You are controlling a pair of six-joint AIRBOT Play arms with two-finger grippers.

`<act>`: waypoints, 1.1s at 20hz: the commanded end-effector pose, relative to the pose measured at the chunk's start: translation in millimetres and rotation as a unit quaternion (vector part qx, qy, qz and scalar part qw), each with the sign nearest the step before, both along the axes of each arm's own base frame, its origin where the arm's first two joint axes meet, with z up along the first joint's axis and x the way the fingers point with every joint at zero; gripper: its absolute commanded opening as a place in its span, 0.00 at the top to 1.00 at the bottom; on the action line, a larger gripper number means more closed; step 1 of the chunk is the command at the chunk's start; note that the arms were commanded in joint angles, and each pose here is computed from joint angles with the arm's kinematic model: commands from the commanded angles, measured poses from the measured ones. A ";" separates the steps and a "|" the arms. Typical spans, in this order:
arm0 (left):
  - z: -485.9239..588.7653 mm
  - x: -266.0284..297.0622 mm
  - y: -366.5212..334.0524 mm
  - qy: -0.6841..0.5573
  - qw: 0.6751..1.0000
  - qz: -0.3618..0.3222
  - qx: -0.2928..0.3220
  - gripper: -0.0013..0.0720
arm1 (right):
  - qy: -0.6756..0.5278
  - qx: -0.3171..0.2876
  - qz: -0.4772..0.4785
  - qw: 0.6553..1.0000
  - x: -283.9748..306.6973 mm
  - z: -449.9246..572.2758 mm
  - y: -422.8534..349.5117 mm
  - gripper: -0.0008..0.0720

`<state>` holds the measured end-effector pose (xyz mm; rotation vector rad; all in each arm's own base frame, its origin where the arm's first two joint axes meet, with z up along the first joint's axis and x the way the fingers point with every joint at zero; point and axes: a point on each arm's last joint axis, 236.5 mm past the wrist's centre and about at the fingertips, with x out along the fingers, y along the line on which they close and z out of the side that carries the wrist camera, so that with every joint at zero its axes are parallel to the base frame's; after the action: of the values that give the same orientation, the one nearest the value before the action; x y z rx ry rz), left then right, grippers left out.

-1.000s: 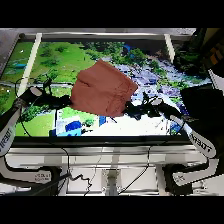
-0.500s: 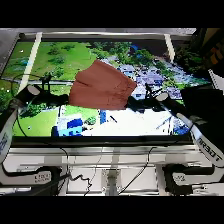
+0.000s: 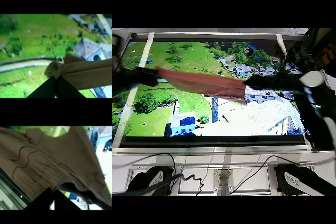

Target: Fold the clothes and pants, and hang the long-sleeved shirts on hangers.

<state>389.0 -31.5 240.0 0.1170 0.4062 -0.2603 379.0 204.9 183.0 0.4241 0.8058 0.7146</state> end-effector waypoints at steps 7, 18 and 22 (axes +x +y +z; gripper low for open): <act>194.5 -214.4 -19.1 -0.334 0.942 0.017 0.031 0.98 | -0.080 0.180 0.056 0.979 -171.5 189.5 18.7 0.95; -94.0 -37.6 -53.4 0.118 0.968 -0.001 -0.220 0.98 | 0.128 0.101 -0.223 0.961 -5.4 -48.6 -27.7 0.95; -168.6 5.4 -103.4 0.204 0.944 -0.018 -0.258 0.98 | 0.186 0.091 -0.293 0.933 49.5 -136.8 -37.9 0.95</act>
<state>368.4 -104.6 126.9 -0.3494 0.6299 -0.4032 392.8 178.3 108.0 0.8926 0.8961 0.2798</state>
